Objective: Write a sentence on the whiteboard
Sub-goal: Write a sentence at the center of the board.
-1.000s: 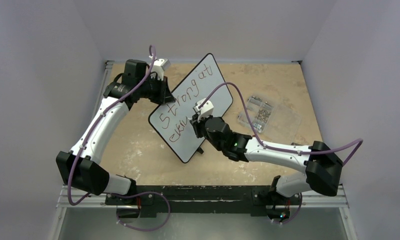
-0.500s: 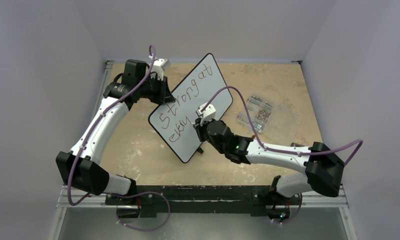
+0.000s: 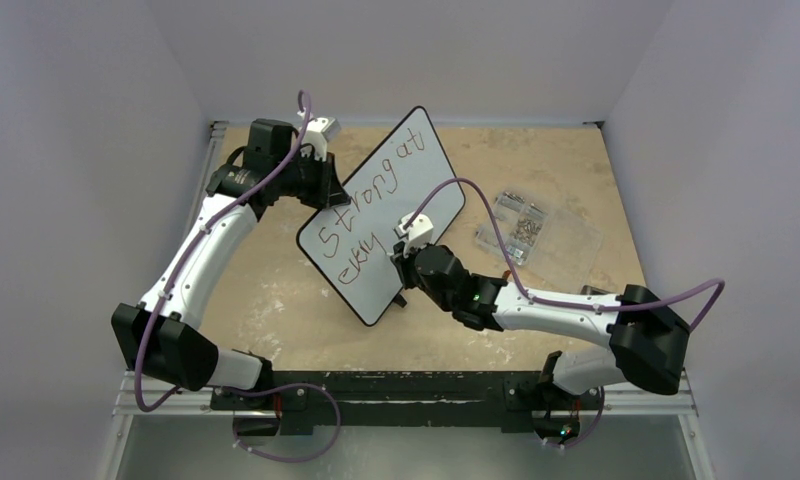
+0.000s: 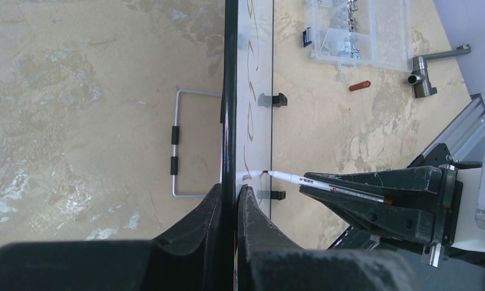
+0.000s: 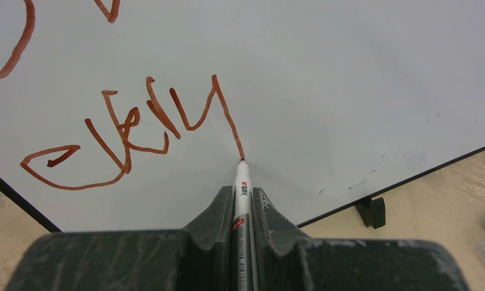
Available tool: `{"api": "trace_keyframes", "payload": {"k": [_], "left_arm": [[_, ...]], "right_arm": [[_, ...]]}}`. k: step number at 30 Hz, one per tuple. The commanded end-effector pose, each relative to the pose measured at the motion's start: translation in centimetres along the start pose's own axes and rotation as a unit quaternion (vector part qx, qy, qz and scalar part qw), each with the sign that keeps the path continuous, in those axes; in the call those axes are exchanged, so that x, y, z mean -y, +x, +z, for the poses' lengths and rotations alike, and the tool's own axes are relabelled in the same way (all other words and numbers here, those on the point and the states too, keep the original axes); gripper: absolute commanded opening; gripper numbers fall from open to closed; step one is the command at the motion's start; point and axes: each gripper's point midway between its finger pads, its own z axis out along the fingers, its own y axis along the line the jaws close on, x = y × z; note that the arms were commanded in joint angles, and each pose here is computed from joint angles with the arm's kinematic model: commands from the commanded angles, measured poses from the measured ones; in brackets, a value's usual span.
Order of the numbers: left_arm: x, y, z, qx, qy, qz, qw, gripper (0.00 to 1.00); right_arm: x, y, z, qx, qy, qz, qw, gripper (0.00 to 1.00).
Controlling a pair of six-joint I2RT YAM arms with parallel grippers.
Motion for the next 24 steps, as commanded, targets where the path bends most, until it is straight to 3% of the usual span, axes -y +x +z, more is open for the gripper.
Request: {"api": "trace_keyframes", "payload": {"k": [1, 24], "left_arm": [[-2.3, -0.9, -1.1, 0.021, -0.068, 0.046, 0.996, 0.00], [-2.2, -1.0, -1.2, 0.024, -0.067, 0.046, 0.996, 0.00]], "right_arm": [[-1.0, 0.4, -0.2, -0.006, -0.029, 0.015, 0.999, 0.00], [-3.9, -2.0, -0.7, 0.017, -0.104, 0.013, 0.994, 0.00]]}}
